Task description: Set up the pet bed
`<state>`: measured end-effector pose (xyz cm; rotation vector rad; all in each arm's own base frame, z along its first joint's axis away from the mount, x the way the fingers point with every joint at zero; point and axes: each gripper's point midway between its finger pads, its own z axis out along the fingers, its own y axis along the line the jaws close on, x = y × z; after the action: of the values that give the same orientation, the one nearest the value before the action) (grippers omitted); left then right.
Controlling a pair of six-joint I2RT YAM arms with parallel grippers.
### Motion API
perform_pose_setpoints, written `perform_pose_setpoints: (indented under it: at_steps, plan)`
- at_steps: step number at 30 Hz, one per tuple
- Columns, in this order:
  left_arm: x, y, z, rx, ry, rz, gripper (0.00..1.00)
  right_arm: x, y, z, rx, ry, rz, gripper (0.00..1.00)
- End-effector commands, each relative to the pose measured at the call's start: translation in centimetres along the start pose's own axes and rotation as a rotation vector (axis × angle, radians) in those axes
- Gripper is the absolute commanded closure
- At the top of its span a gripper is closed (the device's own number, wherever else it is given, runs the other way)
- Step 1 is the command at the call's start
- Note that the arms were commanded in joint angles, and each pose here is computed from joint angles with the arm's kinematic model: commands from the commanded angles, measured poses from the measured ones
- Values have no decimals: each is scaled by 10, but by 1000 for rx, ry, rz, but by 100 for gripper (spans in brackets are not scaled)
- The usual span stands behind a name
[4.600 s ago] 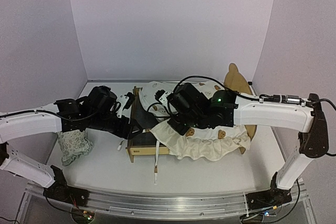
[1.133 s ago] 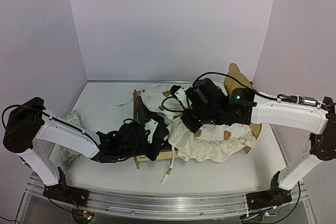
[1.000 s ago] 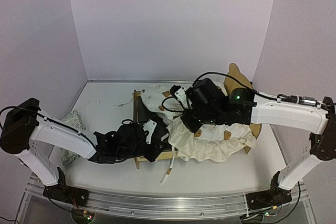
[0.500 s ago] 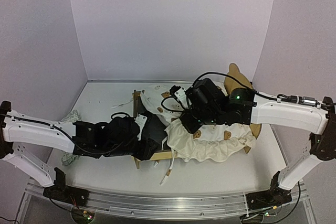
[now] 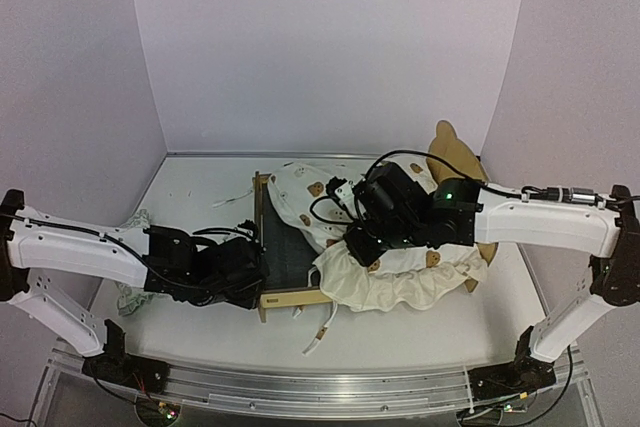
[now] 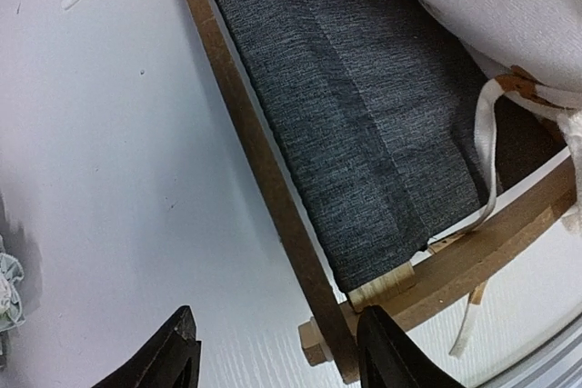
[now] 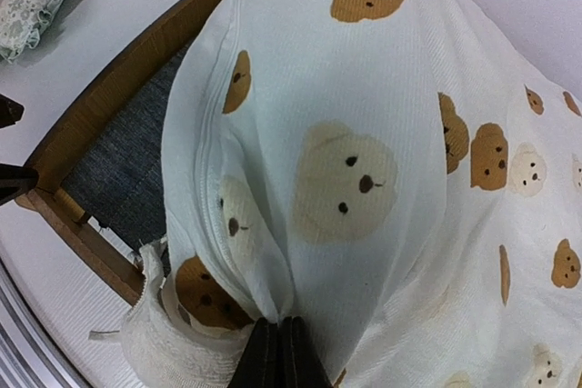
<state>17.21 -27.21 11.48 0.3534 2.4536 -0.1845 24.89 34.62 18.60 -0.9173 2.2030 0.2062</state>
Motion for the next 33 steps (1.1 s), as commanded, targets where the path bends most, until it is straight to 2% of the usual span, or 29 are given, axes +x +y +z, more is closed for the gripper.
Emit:
perform_pose_setpoints:
  at_steps: [1,7,12,18,21,28,33]
  plan:
    - [-15,-7,2,-28,-32,-20,43,16,-6,-6,6,33,41,93]
    - [-16,-8,14,-71,-24,-15,52,34,-3,-5,-24,67,72,89]
    - [-23,-3,21,-95,-33,-23,69,44,1,-3,-44,94,86,82]
    - [-37,4,21,-115,-55,-23,76,46,3,-5,-60,96,107,81]
    - [-40,0,12,-79,-50,-23,75,46,13,-12,-125,95,123,81]
    - [-37,-17,-11,18,10,25,61,56,84,-33,-500,138,120,71]
    - [-17,-25,-39,-28,72,131,50,68,94,-38,-517,120,106,68]
